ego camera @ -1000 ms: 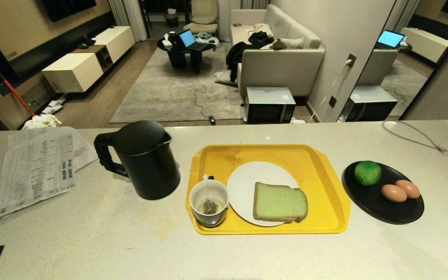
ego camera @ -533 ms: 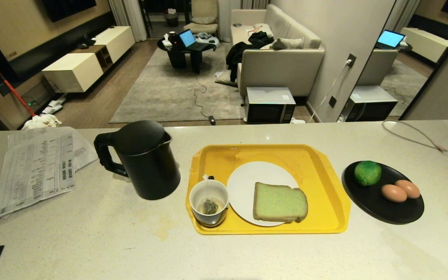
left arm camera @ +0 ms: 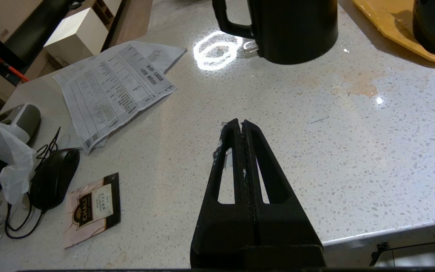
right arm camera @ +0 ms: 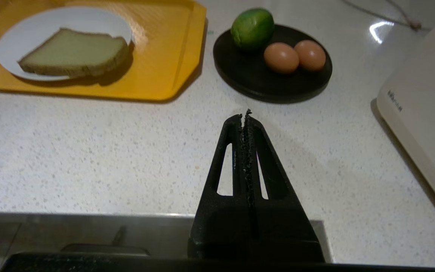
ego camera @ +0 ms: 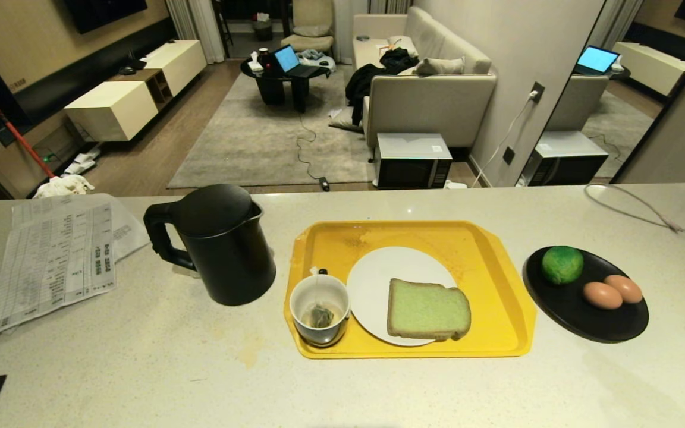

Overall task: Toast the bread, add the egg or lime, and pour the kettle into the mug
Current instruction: Pick up the bread slice

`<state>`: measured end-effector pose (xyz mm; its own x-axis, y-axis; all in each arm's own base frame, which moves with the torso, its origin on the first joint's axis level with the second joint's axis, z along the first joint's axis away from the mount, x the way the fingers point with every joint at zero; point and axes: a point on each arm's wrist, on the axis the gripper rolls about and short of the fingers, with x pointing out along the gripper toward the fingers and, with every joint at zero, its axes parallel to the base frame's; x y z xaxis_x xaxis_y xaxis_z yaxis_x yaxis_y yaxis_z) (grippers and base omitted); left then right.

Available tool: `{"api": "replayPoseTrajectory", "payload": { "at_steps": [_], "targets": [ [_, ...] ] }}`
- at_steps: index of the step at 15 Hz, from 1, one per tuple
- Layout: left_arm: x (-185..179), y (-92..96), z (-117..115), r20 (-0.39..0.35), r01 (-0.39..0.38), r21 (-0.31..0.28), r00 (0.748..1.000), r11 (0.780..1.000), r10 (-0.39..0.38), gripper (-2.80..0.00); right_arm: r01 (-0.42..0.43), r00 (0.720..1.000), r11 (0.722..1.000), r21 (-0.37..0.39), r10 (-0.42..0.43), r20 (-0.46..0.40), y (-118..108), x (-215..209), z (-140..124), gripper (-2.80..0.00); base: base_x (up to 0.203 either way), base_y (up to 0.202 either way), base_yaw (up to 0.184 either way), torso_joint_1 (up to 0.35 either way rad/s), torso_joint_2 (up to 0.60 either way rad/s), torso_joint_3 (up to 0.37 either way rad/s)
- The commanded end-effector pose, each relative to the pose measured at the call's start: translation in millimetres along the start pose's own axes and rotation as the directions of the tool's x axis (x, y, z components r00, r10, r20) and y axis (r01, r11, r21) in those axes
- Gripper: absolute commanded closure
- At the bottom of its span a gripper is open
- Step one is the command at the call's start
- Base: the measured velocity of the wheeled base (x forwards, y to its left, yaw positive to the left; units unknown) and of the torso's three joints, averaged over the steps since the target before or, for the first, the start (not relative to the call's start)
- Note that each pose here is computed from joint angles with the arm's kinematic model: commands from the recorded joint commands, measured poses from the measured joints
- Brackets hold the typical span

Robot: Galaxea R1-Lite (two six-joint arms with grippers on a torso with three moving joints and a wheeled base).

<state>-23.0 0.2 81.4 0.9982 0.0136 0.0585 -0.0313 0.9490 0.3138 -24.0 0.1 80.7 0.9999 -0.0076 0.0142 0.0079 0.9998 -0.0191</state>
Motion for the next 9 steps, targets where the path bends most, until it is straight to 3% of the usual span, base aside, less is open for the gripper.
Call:
{"api": "replayPoseTrajectory", "payload": {
  "at_steps": [1,5,9],
  "targets": [
    [0,0.0,0,0.002,-0.001,0.002,1.000,1.000,0.001,0.00,-0.016,0.999,1.000,-0.003,0.016,0.040,0,-5,30,0.00,0.000,0.000,0.000,0.000,0.00,0.000],
    [0,0.0,0,0.001,-0.001,0.002,1.000,1.000,0.001,0.00,-0.056,0.997,0.998,-0.001,0.056,-0.044,0,13,92,0.00,0.000,0.000,0.000,0.000,0.00,0.000],
    [0,0.1,0,0.002,-0.001,0.002,1.000,1.000,0.001,0.00,-0.119,0.976,0.993,0.016,0.120,-0.180,0,67,154,0.00,0.000,0.000,0.000,0.000,0.00,0.000]
  ]
}}
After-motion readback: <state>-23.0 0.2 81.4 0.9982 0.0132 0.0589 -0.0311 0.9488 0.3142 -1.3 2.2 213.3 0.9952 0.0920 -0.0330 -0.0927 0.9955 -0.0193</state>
